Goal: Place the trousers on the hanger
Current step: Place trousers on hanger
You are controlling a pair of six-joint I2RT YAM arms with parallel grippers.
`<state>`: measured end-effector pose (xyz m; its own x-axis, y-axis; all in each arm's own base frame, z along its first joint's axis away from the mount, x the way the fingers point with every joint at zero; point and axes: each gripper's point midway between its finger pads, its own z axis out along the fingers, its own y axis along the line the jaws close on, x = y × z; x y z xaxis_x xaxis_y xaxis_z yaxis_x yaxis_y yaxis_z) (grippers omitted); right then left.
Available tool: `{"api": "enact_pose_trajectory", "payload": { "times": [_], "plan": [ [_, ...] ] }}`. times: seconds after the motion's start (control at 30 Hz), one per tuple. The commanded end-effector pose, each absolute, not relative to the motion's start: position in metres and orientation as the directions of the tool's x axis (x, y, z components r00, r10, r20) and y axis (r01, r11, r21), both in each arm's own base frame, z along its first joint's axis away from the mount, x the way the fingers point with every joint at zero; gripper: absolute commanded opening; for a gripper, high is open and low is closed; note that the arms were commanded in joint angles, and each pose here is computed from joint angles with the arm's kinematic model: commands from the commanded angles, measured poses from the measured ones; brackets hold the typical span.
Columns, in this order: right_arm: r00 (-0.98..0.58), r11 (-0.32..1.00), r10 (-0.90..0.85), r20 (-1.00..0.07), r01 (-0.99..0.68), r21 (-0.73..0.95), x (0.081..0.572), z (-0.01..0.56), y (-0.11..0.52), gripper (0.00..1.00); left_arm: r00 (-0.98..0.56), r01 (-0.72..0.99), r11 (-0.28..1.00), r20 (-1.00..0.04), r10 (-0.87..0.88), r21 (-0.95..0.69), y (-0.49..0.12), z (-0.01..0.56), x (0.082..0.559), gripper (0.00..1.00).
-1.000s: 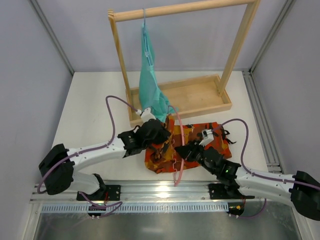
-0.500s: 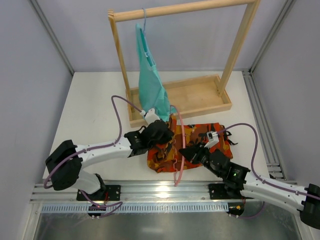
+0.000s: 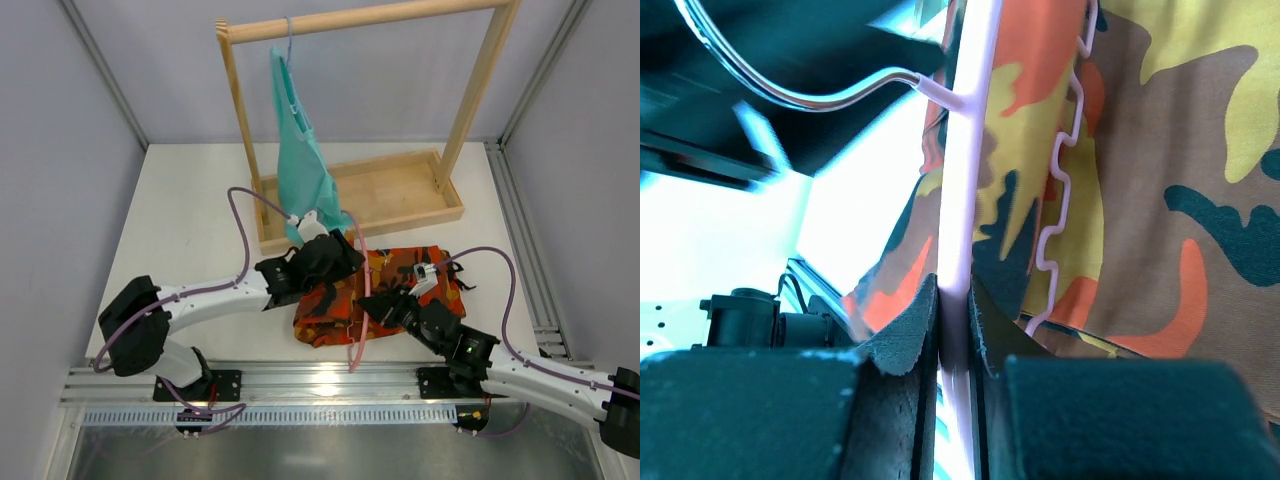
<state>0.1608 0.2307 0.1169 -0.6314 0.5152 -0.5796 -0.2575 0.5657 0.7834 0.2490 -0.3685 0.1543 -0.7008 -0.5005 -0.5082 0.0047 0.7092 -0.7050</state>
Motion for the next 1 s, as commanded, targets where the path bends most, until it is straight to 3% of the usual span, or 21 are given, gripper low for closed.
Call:
{"api": "enact_pose_trajectory", "payload": {
  "times": [0.0,0.13,0.33,0.43,0.53,0.77,0.83,0.97],
  "plan": [
    [-0.652,0.603,0.486,-0.582,-0.231,0.763,0.157,0.099,0.226,0.04,-0.667,0.08,0.679,-0.546,-0.507,-0.73,-0.37,0.217,0.25,0.49],
    [-0.653,0.608,0.48,-0.585,-0.233,0.759,0.157,0.098,0.225,0.04,-0.665,0.098,0.734,-0.593,-0.455,-0.672,-0.344,0.233,0.239,0.52],
    [-0.656,0.606,0.47,-0.591,-0.246,0.756,0.157,0.105,0.229,0.04,-0.707,-0.013,0.865,-0.607,-0.362,-0.501,-0.283,0.198,0.215,0.43],
    [-0.659,0.6,0.466,-0.59,-0.255,0.758,0.158,0.11,0.234,0.04,-0.716,-0.032,0.861,-0.59,-0.374,-0.507,-0.271,0.177,0.206,0.34],
    [-0.671,0.594,0.456,-0.585,-0.26,0.761,0.158,0.112,0.241,0.04,-0.721,-0.017,0.826,-0.565,-0.4,-0.563,-0.276,0.164,0.202,0.27],
    [-0.69,0.604,0.433,-0.58,-0.256,0.755,0.159,0.103,0.249,0.04,-0.775,0.011,0.797,-0.509,-0.375,-0.603,-0.308,0.122,0.2,0.25],
    [-0.694,0.592,0.428,-0.578,-0.268,0.76,0.158,0.105,0.252,0.08,-0.812,0.024,0.79,-0.473,-0.343,-0.613,-0.321,0.107,0.195,0.24],
    [-0.704,0.589,0.419,-0.574,-0.27,0.761,0.155,0.103,0.252,0.14,-0.801,0.073,0.766,-0.495,-0.336,-0.639,-0.33,0.124,0.199,0.25]
  ]
}}
